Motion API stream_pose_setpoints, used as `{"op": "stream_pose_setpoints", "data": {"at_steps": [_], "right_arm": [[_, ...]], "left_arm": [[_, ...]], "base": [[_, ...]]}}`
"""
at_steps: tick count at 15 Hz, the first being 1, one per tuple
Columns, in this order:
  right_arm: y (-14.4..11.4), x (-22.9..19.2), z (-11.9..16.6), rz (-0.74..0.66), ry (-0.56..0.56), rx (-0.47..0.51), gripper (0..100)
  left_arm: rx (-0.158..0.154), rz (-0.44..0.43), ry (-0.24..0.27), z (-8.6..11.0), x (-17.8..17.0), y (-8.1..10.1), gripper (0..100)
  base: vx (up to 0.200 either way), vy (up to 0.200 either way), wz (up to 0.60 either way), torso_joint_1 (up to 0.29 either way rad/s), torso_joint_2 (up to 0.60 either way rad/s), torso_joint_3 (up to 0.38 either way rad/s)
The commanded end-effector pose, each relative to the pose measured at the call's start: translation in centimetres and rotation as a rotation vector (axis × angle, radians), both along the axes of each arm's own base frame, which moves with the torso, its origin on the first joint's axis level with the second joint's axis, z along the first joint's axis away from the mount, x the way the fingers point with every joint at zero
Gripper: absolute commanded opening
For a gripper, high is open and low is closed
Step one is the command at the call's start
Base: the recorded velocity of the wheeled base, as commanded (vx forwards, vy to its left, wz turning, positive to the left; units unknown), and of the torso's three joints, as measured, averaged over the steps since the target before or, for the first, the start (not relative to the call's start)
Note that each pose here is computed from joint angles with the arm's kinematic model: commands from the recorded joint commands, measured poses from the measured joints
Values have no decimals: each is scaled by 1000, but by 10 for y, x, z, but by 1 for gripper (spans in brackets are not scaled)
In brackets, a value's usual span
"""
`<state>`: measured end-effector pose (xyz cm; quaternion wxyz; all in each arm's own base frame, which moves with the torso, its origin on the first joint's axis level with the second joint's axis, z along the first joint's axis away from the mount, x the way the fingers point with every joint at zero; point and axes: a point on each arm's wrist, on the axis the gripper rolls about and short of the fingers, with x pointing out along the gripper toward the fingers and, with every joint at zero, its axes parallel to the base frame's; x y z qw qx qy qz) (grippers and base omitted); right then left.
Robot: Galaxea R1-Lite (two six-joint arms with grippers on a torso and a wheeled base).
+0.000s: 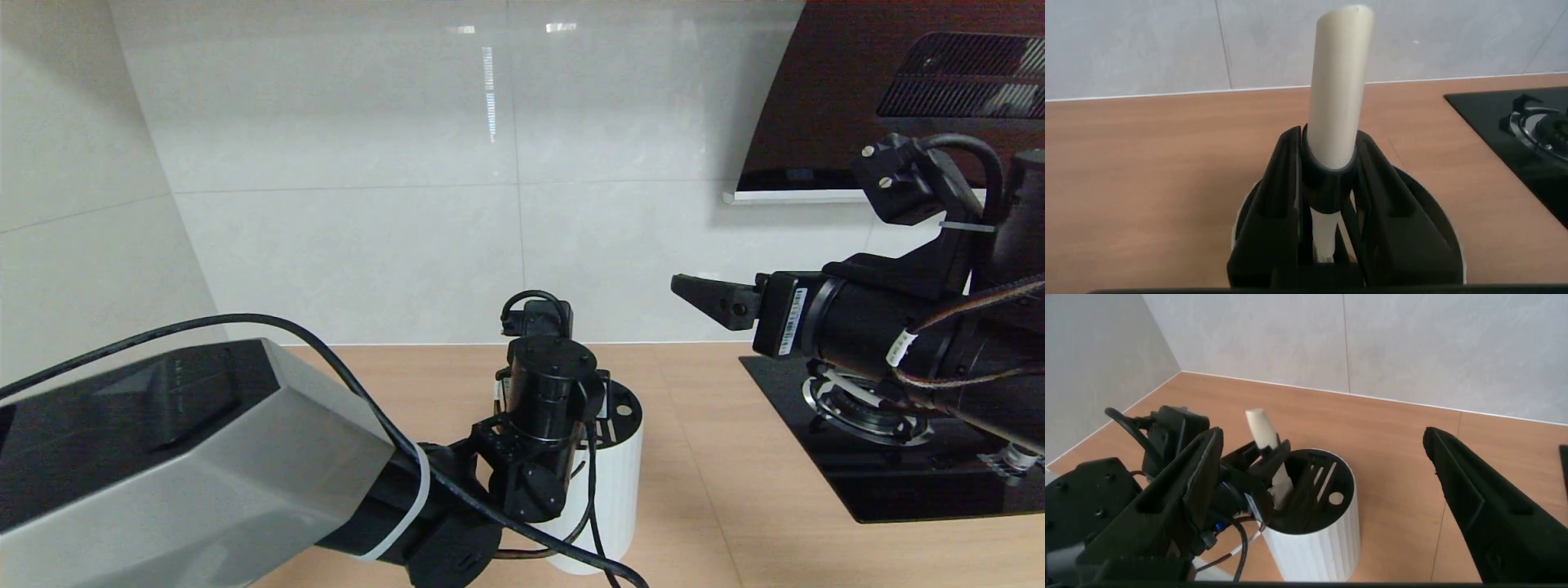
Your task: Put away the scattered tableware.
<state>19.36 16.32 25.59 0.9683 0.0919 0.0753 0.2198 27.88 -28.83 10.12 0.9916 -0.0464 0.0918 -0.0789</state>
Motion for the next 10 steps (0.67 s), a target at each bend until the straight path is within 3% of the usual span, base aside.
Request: {"op": "stream_pose_setpoints", "data": {"at_steps": [1,10], "right_arm": [[0,0,0,1,1,-1,100],[0,0,0,-1,-1,0,100]], "left_arm": [[-1,-1,-1,1,0,0,100],[-18,1,-8,5,-1,1,100]], "base": [[0,0,0,0,0,0],[0,0,0,0,0,0]]}}
